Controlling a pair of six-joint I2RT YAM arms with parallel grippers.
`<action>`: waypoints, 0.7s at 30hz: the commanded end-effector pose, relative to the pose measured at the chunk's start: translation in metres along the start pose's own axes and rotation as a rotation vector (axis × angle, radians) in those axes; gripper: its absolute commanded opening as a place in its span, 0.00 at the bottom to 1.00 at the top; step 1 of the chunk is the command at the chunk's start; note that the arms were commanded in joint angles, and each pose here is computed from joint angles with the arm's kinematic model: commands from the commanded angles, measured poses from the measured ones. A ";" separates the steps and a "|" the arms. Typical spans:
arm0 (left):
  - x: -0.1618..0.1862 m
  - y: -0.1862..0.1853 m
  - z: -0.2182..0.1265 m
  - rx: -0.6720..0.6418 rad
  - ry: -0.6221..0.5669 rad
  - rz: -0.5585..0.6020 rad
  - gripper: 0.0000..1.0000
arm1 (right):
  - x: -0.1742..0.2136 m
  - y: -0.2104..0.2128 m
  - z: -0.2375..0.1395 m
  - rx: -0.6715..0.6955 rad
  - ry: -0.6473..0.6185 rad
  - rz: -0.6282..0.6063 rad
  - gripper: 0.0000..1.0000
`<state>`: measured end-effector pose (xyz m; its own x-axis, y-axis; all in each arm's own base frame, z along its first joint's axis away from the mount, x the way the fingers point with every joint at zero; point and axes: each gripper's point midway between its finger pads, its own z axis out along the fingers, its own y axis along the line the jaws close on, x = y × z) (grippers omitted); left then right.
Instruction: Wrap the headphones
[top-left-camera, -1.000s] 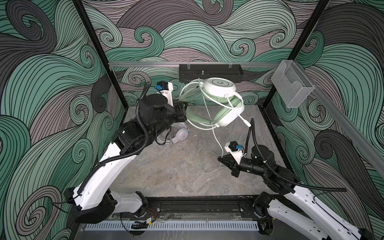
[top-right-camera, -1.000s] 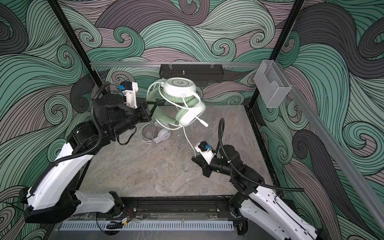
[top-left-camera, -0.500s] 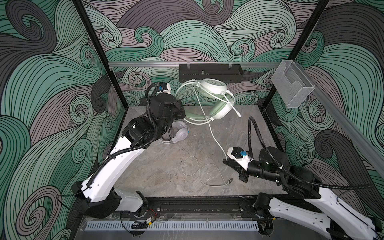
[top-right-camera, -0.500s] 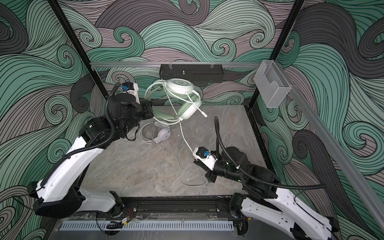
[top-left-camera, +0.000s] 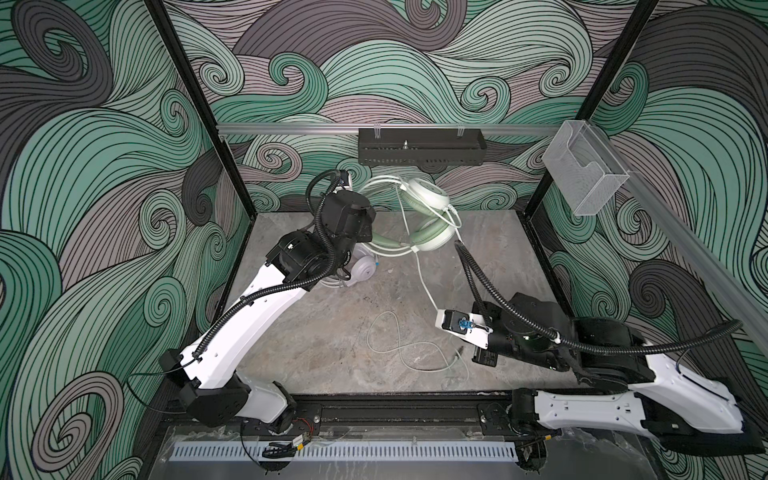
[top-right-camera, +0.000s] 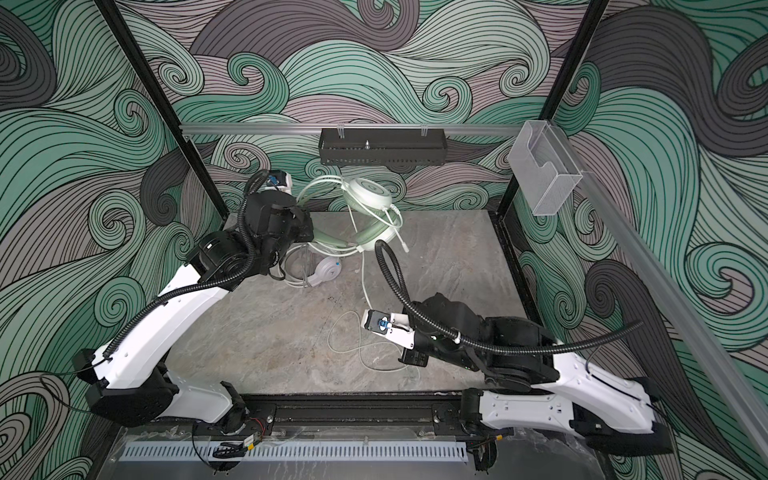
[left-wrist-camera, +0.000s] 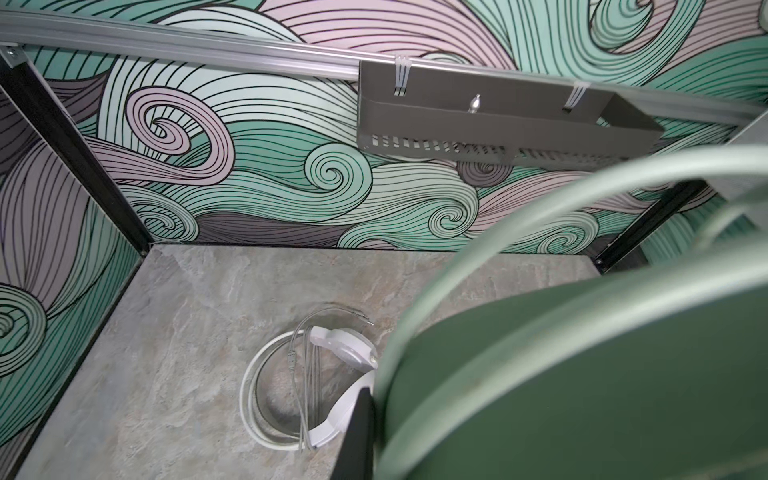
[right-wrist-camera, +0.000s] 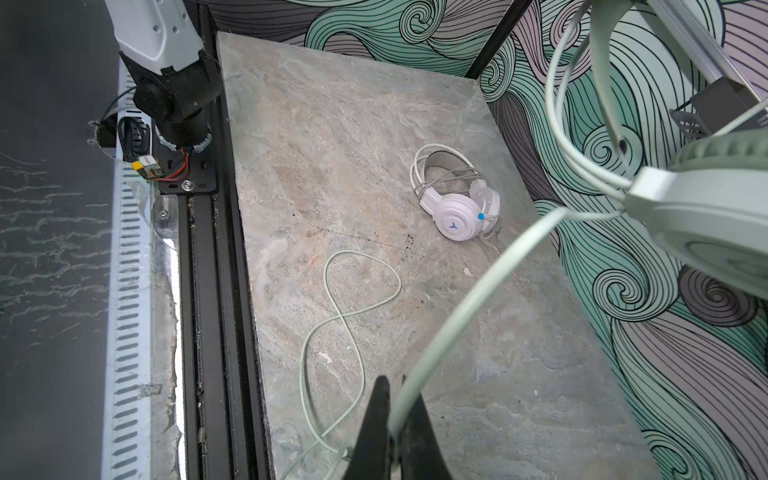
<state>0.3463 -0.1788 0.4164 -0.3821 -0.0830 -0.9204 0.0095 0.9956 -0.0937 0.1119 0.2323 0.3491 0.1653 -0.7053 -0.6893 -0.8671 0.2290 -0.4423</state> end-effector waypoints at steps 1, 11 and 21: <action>-0.021 0.007 -0.005 -0.047 -0.083 -0.016 0.00 | -0.001 -0.011 -0.007 0.052 0.047 -0.066 0.00; 0.003 -0.022 0.000 -0.079 -0.068 0.179 0.00 | -0.038 -0.026 -0.007 0.075 0.042 -0.100 0.00; 0.047 -0.048 0.001 0.061 0.016 0.284 0.00 | -0.049 -0.044 -0.009 0.140 0.072 -0.093 0.00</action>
<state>0.3332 -0.2214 0.3560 -0.4252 0.2713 -0.8635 0.1378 0.9623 0.2345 0.1322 0.2591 0.3973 0.2129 -0.7676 -0.6046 -0.8018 0.2164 -0.5570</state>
